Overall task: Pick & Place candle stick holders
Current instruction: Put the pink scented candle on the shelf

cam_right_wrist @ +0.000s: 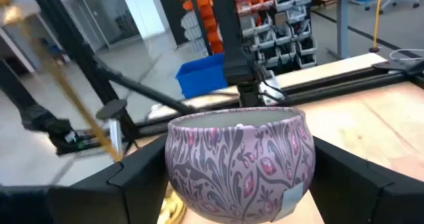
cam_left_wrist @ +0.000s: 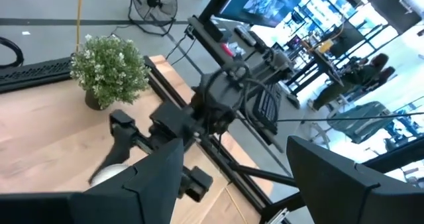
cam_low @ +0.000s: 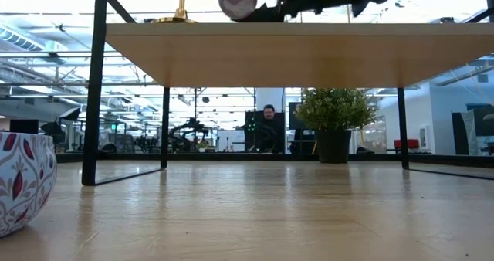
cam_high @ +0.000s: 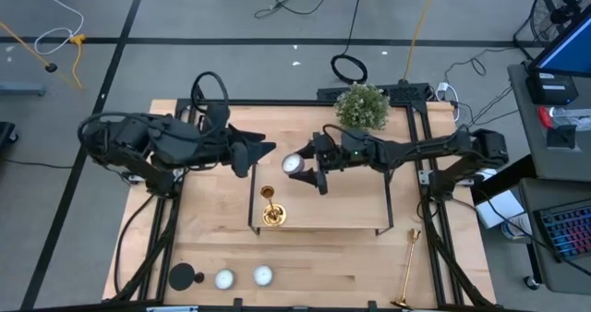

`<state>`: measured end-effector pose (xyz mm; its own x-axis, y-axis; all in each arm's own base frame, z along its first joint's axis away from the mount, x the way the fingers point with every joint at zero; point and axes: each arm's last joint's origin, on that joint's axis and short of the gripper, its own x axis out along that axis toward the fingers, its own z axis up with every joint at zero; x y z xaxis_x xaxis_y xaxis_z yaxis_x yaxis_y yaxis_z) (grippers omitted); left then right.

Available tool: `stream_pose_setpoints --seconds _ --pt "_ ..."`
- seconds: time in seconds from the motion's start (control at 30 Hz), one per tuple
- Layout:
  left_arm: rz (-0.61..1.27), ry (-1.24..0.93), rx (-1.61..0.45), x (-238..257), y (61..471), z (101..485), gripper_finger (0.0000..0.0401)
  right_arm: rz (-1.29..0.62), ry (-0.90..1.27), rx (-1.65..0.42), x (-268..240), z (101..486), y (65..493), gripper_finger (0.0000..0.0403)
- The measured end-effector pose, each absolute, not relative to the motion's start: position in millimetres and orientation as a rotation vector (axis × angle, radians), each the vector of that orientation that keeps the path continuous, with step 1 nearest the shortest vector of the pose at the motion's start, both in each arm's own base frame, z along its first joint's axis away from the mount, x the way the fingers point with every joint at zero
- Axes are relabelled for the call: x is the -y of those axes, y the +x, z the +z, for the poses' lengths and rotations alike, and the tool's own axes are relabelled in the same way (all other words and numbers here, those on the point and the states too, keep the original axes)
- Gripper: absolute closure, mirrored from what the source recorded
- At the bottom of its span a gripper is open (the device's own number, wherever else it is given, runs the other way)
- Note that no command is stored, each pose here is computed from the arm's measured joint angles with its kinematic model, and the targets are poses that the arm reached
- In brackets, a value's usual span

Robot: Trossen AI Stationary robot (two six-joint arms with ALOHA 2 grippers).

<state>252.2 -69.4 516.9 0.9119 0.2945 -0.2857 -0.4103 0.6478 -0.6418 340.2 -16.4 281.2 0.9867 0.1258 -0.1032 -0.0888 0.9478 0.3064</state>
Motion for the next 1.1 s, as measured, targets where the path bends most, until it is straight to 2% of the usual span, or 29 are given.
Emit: stream_pose_setpoints --seconds 0.23,0.43,0.63,1.1 --pt "0.407 -0.762 -0.157 72 252 517 0.0132 0.125 0.326 -0.160 19 265 356 0.0109" --pt "0.403 -0.761 -0.160 73 252 516 0.0132 0.166 0.306 -0.139 16 271 374 0.0109" --pt "0.383 -0.758 -0.170 79 250 516 0.0132 0.160 0.284 -0.202 15 260 390 0.0109" --pt "0.376 -0.751 -0.163 89 246 516 0.0132 0.151 0.287 -0.240 13 247 395 0.0105"
